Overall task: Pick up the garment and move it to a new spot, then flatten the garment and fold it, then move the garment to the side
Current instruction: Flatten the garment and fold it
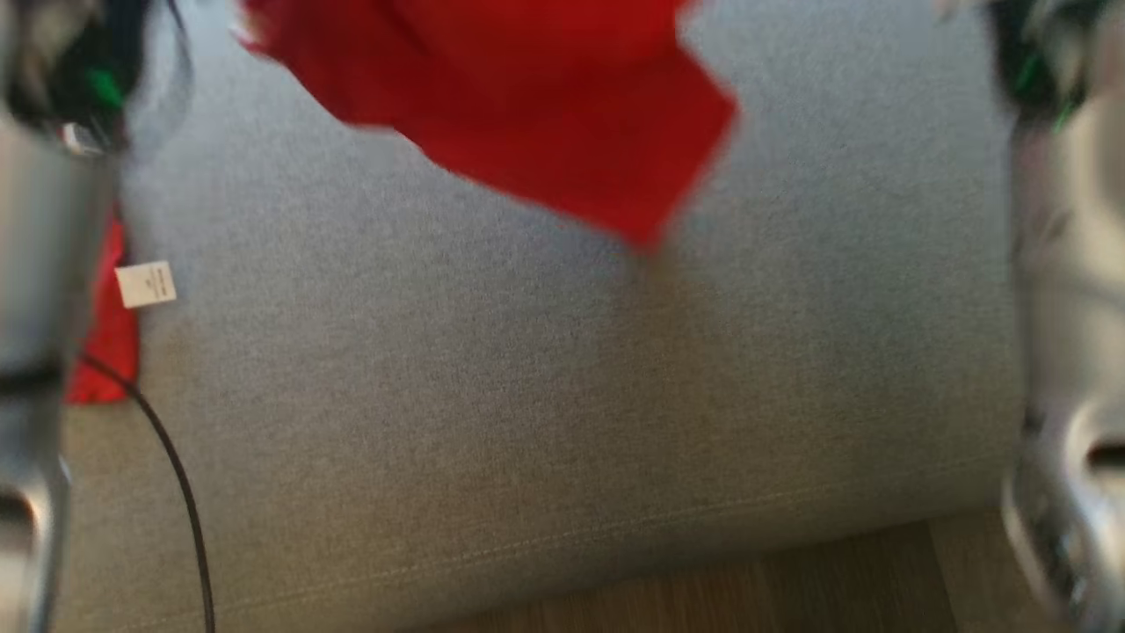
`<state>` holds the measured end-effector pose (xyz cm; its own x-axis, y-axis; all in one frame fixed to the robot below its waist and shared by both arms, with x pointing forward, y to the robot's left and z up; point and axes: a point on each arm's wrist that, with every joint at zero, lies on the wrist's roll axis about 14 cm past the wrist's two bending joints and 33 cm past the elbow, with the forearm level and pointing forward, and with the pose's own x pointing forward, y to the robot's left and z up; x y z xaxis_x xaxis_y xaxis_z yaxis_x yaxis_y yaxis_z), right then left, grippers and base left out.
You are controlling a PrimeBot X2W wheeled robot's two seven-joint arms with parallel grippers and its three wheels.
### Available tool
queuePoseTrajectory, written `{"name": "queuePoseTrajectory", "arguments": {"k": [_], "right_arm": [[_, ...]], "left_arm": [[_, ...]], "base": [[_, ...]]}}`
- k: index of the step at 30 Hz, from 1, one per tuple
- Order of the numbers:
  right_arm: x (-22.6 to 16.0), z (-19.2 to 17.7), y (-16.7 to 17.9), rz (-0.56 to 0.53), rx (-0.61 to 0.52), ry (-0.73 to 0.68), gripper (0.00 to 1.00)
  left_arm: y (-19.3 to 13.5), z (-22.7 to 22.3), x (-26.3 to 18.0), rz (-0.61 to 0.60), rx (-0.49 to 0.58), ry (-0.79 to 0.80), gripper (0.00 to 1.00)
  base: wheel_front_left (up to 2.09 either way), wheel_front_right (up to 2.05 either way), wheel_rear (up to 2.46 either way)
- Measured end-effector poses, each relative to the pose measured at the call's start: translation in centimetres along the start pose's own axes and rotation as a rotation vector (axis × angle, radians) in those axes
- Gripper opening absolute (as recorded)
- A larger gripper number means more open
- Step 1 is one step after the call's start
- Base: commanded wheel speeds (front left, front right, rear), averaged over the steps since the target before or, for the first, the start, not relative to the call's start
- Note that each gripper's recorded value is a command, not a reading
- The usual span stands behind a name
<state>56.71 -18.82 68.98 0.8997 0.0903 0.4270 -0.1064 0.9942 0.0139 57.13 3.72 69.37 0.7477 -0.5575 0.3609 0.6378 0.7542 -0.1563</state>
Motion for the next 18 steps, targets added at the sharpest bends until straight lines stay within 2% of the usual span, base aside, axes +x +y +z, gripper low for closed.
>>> {"name": "queuePoseTrajectory", "arguments": {"k": [4, 6, 9, 13, 15, 18], "right_arm": [[5.0, 3.6, -0.1, 0.022, -0.084, -0.117, 0.0], [6.9, 5.3, -0.1, 0.029, -0.151, -0.186, 0.0], [8.8, 6.0, 0.1, 0.033, -0.21, -0.248, 0.0], [9.1, 1.6, 0.2, 0.038, -0.212, -0.199, 0.0], [8.2, -2.4, 0.2, 0.04, -0.206, -0.125, 0.0], [5.0, -9.7, -0.5, 0.034, -0.2, 0.041, 0.0]], "left_arm": [[2.2, 3.6, 3.3, 0.021, 0.088, -0.181, 0.0], [2.0, 5.1, 4.6, -0.007, 0.136, -0.266, 0.0], [0.9, 5.0, 6.0, -0.075, 0.211, -0.294, 0.0], [0.6, 2.3, 5.6, -0.124, 0.223, -0.281, 0.0], [-0.1, -1.4, 4.4, -0.163, 0.201, -0.211, 0.0], [-1.0, -8.3, 1.3, -0.194, 0.114, -0.063, 0.0]], "base": [[0.0, 0.0, 0.0], [0.0, 0.0, 0.0], [0.0, 0.0, 0.0], [0.0, 0.0, 0.0], [0.0, 0.0, 0.0], [0.0, 0.0, 0.0]]}}
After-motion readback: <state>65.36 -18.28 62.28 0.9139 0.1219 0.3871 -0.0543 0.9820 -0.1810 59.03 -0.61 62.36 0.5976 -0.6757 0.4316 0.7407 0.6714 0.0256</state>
